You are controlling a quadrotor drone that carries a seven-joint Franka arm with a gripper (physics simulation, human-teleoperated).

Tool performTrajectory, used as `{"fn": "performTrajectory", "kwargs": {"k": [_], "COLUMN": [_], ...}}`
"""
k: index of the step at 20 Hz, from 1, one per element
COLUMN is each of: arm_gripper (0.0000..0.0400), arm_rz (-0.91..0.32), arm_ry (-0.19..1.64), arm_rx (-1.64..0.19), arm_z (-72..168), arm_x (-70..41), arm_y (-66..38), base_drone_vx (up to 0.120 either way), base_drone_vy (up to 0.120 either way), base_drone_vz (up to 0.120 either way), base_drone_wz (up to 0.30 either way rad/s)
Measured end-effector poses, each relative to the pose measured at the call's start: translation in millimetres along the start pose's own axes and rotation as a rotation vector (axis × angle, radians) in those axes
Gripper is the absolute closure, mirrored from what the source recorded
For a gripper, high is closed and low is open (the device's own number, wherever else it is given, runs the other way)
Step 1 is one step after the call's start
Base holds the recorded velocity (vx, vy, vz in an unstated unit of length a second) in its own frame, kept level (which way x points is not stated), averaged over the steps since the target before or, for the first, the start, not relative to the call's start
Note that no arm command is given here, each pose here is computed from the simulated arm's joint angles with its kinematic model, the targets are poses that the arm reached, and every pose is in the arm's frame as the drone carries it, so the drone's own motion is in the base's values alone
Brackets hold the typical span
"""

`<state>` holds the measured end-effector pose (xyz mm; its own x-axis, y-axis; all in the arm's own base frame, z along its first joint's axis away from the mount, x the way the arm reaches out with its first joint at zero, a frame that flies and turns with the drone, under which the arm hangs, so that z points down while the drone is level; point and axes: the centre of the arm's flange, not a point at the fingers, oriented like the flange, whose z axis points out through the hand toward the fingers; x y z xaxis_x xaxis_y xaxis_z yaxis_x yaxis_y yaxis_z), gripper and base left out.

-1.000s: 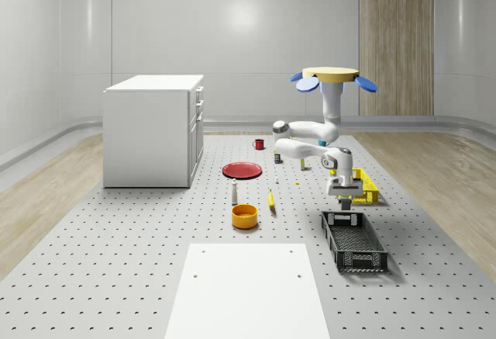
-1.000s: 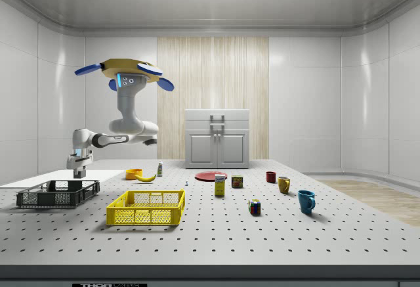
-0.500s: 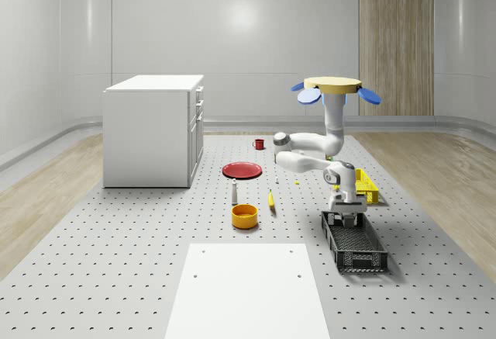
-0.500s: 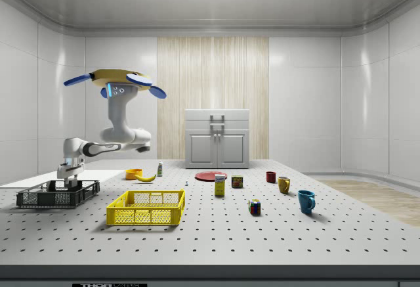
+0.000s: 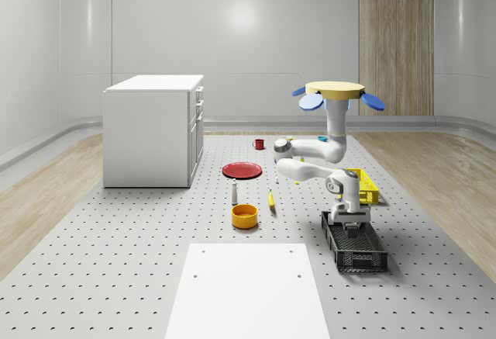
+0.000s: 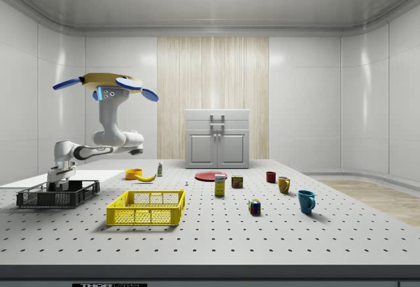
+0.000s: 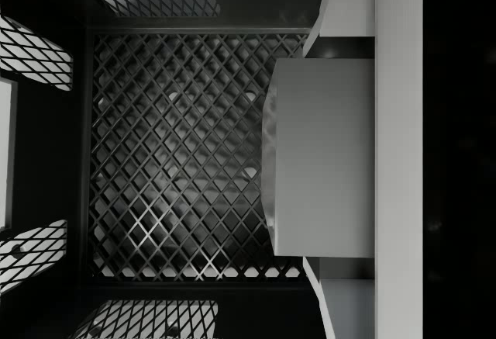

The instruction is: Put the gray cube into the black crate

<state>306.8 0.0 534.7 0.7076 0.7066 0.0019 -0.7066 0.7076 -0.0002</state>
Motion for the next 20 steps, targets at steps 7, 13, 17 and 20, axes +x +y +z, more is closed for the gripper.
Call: {"fn": "performTrajectory", "kwargs": {"k": [7,13,17,20], "arm_gripper": [0.0076,0.0017,0.0006,0.0003], "arm_rz": [0.0,0.001,0.001,0.001], "arm_ry": [0.0,0.0,0.0,0.0], "arm_rx": [0.0,0.0,0.0,0.0], "arm_z": [0.0,0.0,0.0,0.0], "arm_x": [0.0,0.0,0.0,0.0], "arm_y": [0.0,0.0,0.0,0.0], "base_drone_vx": [0.074,0.0,0.0,0.0], "base_drone_vy": [0.0,0.0,0.0,0.0], "base_drone_vz": [0.0,0.0,0.0,0.0], "base_drone_wz": [0.0,0.0,0.0,0.0]}}
